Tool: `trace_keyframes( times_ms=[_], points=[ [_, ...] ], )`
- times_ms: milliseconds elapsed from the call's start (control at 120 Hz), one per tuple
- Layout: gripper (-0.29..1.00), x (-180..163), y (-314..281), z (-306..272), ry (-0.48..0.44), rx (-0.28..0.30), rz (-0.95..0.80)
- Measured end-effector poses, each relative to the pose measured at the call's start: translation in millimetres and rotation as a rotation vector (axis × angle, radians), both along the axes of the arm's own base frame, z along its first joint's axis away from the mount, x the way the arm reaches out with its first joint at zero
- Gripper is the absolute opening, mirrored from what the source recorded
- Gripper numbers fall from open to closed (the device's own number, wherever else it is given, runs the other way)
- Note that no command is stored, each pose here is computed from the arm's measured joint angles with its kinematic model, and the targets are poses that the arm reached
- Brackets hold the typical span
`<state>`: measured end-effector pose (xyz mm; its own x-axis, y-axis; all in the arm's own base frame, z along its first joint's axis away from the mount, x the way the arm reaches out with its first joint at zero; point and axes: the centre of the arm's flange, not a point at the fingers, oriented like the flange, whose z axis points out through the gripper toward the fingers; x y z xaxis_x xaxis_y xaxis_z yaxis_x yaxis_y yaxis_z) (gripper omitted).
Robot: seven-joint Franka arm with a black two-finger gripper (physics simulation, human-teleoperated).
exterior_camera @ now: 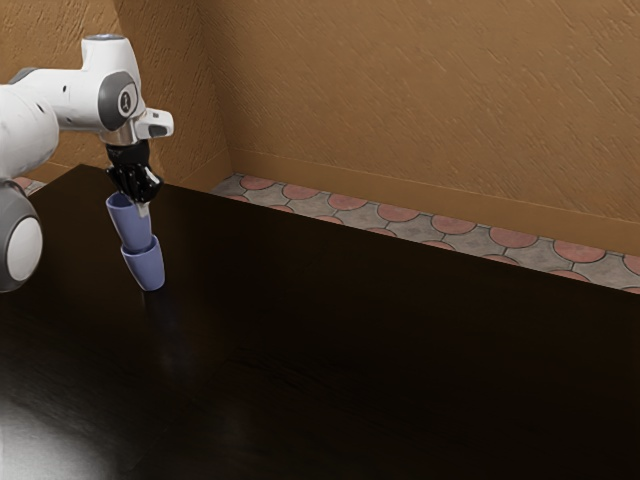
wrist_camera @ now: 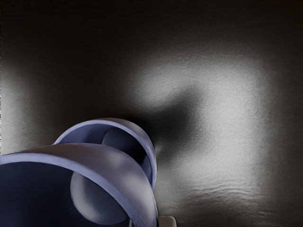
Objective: Place the right cup onto the left cup
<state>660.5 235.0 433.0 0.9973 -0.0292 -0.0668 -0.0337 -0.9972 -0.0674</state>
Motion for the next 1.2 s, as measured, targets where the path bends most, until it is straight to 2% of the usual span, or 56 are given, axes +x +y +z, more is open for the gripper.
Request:
trace_keyframes(
  times_ms=[525,725,825,983,1200],
  points=[
    [-0.08,6,15,-43,0.036,-0.041,-0.015],
    [0.24,6,12,-44,0.042,-0.067,-0.019],
    [0.35,5,9,-34,0.037,-0.074,-0.021],
    [0.46,2,-2,0,0.009,-0.084,-0.035],
    [0.53,-12,-35,67,-0.049,-0.089,-0.076]
  ],
)
